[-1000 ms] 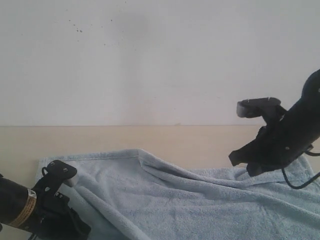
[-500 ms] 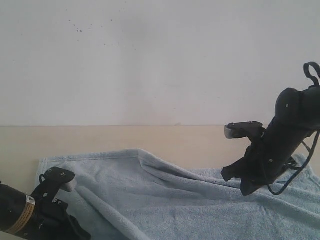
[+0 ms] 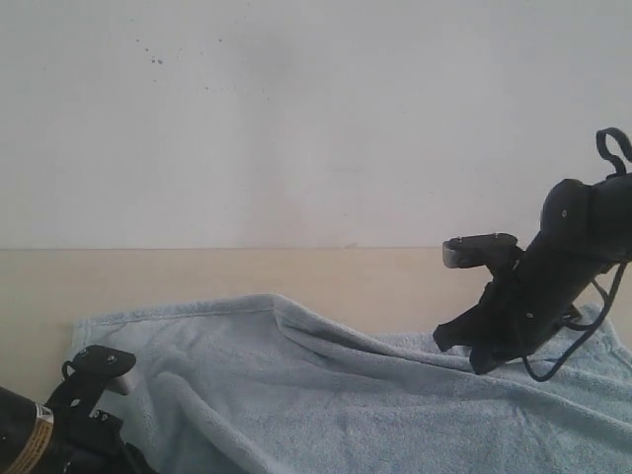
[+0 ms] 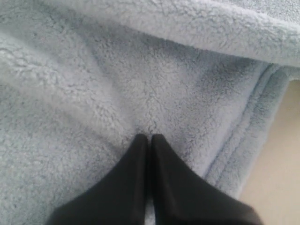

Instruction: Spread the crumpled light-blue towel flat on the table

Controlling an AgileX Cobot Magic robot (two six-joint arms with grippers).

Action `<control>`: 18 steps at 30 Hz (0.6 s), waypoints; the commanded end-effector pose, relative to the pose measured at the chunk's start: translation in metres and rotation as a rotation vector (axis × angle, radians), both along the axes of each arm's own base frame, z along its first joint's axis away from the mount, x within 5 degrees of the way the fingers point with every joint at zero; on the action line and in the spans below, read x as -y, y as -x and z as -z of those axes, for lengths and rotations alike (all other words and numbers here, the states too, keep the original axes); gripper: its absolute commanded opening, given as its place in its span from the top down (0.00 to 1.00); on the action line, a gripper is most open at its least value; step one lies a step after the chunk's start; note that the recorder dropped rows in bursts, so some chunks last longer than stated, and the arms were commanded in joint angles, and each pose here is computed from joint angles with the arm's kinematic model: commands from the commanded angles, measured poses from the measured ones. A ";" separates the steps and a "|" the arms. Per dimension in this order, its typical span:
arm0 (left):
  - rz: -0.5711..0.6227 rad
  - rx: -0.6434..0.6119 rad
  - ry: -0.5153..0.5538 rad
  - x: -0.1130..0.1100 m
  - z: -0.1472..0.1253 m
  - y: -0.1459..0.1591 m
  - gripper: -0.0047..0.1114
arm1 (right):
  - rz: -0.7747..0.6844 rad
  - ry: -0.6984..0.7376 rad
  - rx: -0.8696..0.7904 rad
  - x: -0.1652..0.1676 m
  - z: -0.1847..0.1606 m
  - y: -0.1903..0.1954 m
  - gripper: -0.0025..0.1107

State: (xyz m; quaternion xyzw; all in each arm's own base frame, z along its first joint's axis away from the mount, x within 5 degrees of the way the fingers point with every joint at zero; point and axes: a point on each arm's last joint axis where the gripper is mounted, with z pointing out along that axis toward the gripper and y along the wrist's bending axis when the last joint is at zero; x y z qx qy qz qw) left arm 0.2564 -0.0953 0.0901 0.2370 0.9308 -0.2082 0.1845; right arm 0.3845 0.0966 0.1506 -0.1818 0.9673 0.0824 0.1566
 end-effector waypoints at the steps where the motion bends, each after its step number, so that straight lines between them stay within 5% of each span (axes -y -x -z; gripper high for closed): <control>1: -0.022 -0.036 -0.206 -0.021 0.023 0.020 0.92 | -0.021 0.026 0.028 0.002 0.010 -0.006 0.97; 8: -0.012 -0.034 -0.310 -0.032 0.030 0.031 0.92 | 0.037 0.050 0.134 0.033 -0.006 -0.023 0.97; 18: 0.032 -0.029 -0.328 -0.036 0.027 0.046 0.92 | 0.412 -0.014 0.180 0.149 -0.010 -0.031 0.97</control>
